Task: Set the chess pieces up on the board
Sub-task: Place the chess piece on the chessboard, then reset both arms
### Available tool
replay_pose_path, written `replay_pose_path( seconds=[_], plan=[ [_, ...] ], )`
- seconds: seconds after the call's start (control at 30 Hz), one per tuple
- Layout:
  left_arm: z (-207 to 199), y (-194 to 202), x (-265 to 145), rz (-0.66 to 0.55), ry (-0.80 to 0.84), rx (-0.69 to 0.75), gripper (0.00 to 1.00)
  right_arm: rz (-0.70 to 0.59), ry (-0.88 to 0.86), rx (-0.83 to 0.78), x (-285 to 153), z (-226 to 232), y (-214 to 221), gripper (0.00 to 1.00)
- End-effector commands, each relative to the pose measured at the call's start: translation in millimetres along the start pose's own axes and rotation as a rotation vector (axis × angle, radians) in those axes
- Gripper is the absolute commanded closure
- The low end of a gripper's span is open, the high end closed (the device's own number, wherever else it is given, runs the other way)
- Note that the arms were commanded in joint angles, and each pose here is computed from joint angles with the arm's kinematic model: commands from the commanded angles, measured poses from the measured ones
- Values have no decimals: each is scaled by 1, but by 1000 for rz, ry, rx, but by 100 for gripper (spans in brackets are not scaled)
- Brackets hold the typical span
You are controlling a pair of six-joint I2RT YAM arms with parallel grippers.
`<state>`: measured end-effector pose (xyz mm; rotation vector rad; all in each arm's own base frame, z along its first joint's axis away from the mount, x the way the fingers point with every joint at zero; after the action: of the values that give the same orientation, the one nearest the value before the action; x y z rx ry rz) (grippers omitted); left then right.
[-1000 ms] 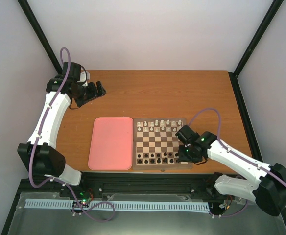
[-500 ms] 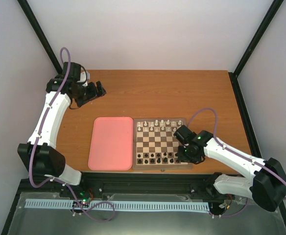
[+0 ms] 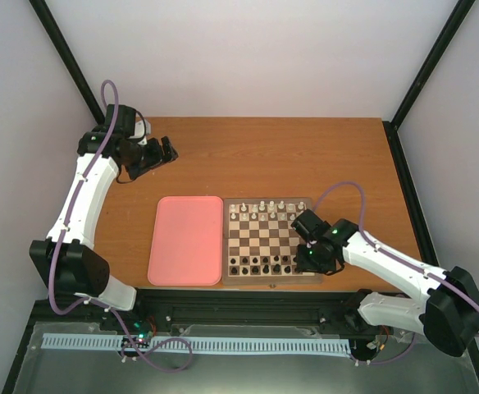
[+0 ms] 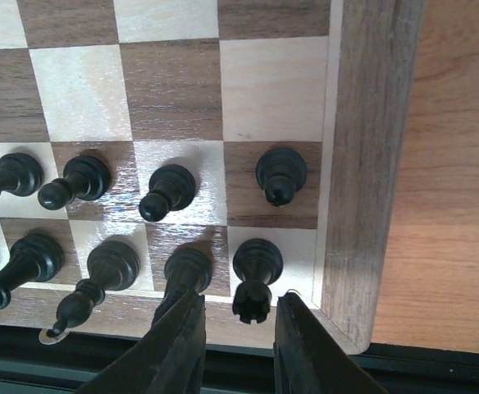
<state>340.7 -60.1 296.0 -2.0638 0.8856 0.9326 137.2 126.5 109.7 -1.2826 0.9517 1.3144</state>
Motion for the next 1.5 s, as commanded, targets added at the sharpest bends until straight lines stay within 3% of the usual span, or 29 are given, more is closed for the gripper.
replay_pose_path(
  seconds=[0.0, 0.67, 0.93, 1.0, 1.03, 1.1, 1.47],
  plan=[
    [-4, -1, -3, -15, 13, 25, 0, -9, 45, 28, -6, -9, 4, 74],
    [-3, -1, -1, -9, 10, 24, 0, -19, 46, 19, -10, -10, 4, 72],
    [-4, -1, -2, -12, 10, 23, 0, -148, -35, 1, -49, 1, -11, 52],
    [-4, -1, -3, -13, 13, 19, 0, -167, -26, -8, -59, 4, -19, 43],
    [-4, -1, -2, -12, 13, 19, 0, -181, -23, -12, -65, 7, -25, 35],
    [-5, -1, -2, -11, 14, 19, 0, -211, -16, -36, -77, 14, -42, 3],
    [-9, -5, -7, -6, 6, 27, 0, -287, -10, -180, -127, 74, -151, 0]
  ],
)
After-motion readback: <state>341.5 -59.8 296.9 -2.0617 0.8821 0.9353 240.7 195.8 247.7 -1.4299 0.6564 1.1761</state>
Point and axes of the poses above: each gripper's point midway between its finger pads, its own x axis out along the fingers, its own z axis along the line the jaws close on, y = z × x, the point moved 5 cm from there along -x, back along the fingers, and after that the axes turned 12 degrees about -x, right-handed, at the moved point
